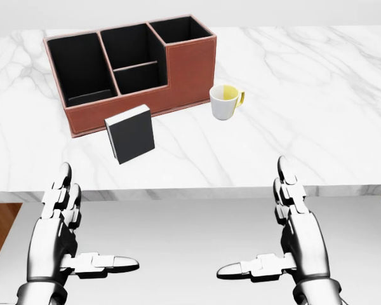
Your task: Pick up the book and place it in the front compartment of the caddy.
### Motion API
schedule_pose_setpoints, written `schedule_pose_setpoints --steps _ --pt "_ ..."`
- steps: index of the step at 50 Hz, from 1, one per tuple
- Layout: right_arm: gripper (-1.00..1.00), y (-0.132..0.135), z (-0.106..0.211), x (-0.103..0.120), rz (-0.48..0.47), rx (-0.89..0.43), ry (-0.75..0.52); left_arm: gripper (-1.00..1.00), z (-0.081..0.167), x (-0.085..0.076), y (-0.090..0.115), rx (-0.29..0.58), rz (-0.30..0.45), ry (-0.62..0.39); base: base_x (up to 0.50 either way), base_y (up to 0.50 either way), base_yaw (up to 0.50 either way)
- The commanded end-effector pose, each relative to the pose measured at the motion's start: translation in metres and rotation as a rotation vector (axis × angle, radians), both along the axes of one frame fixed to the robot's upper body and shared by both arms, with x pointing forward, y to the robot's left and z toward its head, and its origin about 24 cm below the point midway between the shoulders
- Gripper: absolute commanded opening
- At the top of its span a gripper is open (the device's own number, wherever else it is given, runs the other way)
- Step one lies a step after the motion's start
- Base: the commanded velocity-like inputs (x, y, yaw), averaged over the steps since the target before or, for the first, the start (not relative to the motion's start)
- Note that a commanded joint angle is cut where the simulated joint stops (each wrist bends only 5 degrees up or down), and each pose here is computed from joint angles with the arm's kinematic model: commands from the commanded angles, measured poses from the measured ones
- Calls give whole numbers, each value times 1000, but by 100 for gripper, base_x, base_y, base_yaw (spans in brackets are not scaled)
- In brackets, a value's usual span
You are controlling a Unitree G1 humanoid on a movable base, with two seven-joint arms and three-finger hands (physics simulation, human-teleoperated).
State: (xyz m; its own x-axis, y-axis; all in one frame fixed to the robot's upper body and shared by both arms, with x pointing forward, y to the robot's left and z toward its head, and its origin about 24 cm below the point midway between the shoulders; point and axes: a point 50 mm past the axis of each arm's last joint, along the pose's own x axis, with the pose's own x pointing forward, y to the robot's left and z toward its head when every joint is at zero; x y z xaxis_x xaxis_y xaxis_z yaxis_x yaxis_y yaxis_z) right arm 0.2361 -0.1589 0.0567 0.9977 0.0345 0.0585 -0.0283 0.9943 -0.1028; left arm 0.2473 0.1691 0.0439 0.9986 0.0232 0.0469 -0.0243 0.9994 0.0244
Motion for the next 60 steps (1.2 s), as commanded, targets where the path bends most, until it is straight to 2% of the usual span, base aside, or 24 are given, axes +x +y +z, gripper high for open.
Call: schedule_pose_setpoints --steps 1,26,30,32,33,36,40,60 --pt "100 2 -9 4 25 8 -1 100 -10 8 -4 3 10 32 0 0 50" --pt "100 7 -11 4 40 6 6 100 -8 7 -3 5 7 23 0 0 50" --pt "100 9 -10 4 26 -32 -14 100 -8 6 -3 8 6 22 0 0 50" --pt "100 9 -10 4 27 17 10 100 -8 6 -3 7 5 21 -1 3 0" --pt "100 7 -10 5 -2 -26 -1 100 -8 6 -3 6 6 21 0 0 0" --pt "100 7 -11 5 12 9 18 100 -8 6 -3 6 6 20 0 0 0" --pt "100 9 -7 1 39 0 -17 100 -8 6 -4 7 5 21 5 2 0" --pt "100 10 -10 -1 58 -6 -11 100 -7 6 -3 5 6 16 45 18 0"
